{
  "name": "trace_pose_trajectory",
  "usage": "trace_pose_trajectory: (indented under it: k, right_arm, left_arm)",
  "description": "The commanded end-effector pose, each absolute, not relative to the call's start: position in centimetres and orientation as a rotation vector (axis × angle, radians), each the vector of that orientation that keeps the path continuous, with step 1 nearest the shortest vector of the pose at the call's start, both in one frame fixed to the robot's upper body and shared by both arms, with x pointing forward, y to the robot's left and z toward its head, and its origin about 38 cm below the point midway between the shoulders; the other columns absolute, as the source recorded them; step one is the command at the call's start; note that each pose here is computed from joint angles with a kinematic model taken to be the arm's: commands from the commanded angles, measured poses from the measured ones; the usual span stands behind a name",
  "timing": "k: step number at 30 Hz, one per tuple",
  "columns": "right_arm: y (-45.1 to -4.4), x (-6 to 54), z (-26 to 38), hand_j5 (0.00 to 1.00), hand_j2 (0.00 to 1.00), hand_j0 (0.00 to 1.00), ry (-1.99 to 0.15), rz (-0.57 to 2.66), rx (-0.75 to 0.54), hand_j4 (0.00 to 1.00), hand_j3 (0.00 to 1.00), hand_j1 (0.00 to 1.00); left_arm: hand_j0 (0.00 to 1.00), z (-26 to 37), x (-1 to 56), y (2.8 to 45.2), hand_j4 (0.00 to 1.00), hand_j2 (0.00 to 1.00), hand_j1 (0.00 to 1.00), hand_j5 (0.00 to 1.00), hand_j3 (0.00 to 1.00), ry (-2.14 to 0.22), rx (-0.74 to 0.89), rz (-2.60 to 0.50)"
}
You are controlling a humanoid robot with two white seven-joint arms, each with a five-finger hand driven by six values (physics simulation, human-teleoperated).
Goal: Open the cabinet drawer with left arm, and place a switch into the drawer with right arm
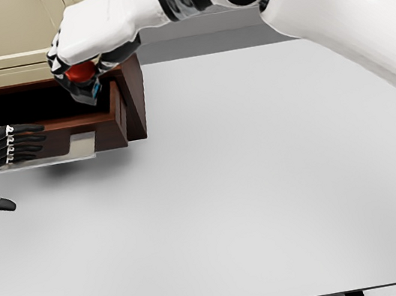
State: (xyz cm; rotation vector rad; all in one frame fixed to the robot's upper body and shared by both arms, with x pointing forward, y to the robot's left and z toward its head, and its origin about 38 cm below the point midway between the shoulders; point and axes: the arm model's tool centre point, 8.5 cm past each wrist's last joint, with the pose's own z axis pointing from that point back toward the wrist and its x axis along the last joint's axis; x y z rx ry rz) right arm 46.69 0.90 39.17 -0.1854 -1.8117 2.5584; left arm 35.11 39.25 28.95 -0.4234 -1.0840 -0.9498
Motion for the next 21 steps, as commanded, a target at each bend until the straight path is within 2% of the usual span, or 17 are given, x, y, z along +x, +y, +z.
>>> trace_pose_trajectory:
  k: [1,8,18,20,21]
  right_arm:
    - [1.1,47.0,38.9,0.48,0.48,0.48,-1.802,2.545,-0.175,0.48,0.48,0.48]
    - [2.4,48.1,38.7,0.48,0.48,0.48,-1.762,2.543,-0.209,0.48,0.48,0.48]
    - [3.4,48.0,38.0,0.51,0.51,0.51,-1.741,2.560,-0.190,0.51,0.51,0.51]
    - [3.1,48.5,37.8,0.62,0.62,0.62,-1.726,2.545,-0.197,0.62,0.62,0.62]
    - [3.5,48.6,37.7,0.81,0.81,0.81,-1.725,2.543,-0.188,0.81,0.81,0.81]
  left_arm:
    - [1.00,28.2,35.0,39.5,1.00,1.00,1.00,1.00,1.00,-1.059,-0.387,-0.978]
    - [1.00,28.2,35.0,39.5,1.00,1.00,1.00,1.00,1.00,-1.059,-0.387,-0.978]
    - [1.00,28.3,35.0,39.5,1.00,1.00,1.00,1.00,1.00,-1.061,-0.386,-0.978]
    - [1.00,28.2,35.0,39.5,1.00,1.00,1.00,1.00,1.00,-1.059,-0.387,-0.978]
    - [1.00,28.2,35.0,39.5,1.00,1.00,1.00,1.00,1.00,-1.059,-0.387,-0.978]
